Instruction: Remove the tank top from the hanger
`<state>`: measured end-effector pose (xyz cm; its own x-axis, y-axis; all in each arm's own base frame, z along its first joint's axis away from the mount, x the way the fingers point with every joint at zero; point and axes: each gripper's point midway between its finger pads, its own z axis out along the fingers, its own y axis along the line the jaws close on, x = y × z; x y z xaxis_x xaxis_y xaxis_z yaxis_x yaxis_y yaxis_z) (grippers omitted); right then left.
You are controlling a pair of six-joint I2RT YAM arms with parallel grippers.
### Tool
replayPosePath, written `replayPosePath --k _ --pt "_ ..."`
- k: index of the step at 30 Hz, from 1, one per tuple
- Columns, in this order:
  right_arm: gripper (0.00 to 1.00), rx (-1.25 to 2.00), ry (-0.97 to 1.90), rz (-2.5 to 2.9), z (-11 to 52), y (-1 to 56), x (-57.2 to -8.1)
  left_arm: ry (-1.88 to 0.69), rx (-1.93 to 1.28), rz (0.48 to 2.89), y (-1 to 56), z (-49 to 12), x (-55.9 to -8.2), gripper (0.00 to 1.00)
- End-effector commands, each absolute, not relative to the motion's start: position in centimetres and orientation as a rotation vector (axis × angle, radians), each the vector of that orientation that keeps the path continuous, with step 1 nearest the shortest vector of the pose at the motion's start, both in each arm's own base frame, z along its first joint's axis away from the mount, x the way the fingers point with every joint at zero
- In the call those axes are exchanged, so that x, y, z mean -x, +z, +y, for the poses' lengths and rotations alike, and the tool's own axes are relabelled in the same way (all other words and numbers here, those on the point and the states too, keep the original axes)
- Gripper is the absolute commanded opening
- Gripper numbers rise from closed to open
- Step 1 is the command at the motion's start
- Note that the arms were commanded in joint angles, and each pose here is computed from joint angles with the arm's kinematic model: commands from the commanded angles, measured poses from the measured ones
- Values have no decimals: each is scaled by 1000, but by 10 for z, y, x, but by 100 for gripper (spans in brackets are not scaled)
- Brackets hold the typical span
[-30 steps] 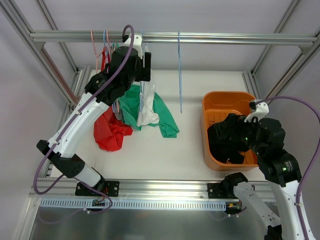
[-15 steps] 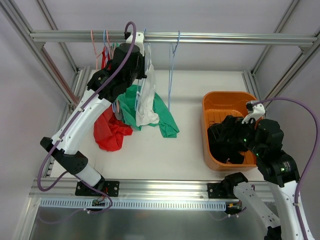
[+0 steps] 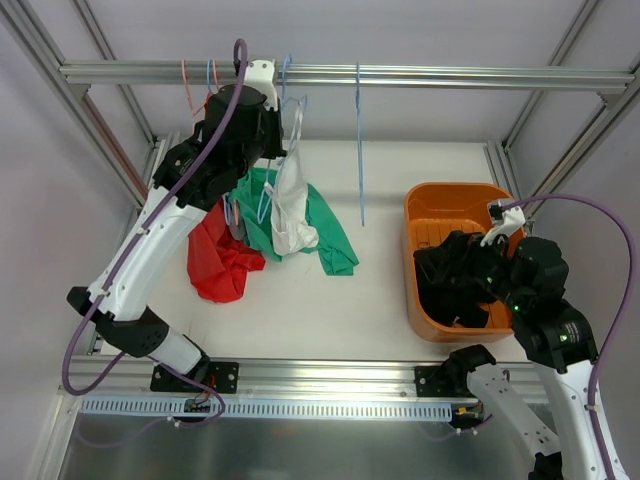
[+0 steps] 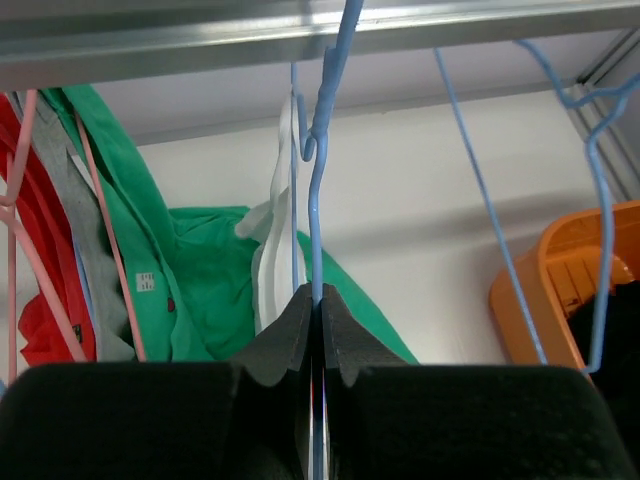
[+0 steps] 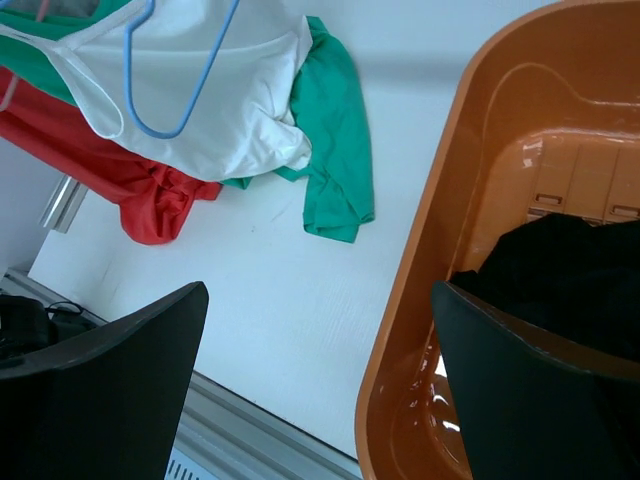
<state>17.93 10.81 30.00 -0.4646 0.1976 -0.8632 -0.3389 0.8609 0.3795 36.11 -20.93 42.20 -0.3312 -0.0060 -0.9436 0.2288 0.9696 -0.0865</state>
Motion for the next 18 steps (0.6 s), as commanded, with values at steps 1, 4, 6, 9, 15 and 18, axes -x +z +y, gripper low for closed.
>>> replayPosePath --k 1,4,6,9,15,18 --pt "100 161 734 1851 124 326 -177 -372 -104 1731 481 -201 -341 0" --pt "99 160 744 1845 125 327 -178 -388 -101 1737 476 -199 -335 0" --pt "100 160 744 1846 125 326 -178 -402 -100 1727 479 -198 -332 0" --pt "100 165 758 1843 127 327 -176 -420 -103 1729 475 -197 -327 0" --pt "100 278 862 1798 143 340 -164 -518 -107 1713 477 -193 -297 0" --pt "99 348 932 1753 153 351 -154 -554 -128 1695 478 -188 -277 0"
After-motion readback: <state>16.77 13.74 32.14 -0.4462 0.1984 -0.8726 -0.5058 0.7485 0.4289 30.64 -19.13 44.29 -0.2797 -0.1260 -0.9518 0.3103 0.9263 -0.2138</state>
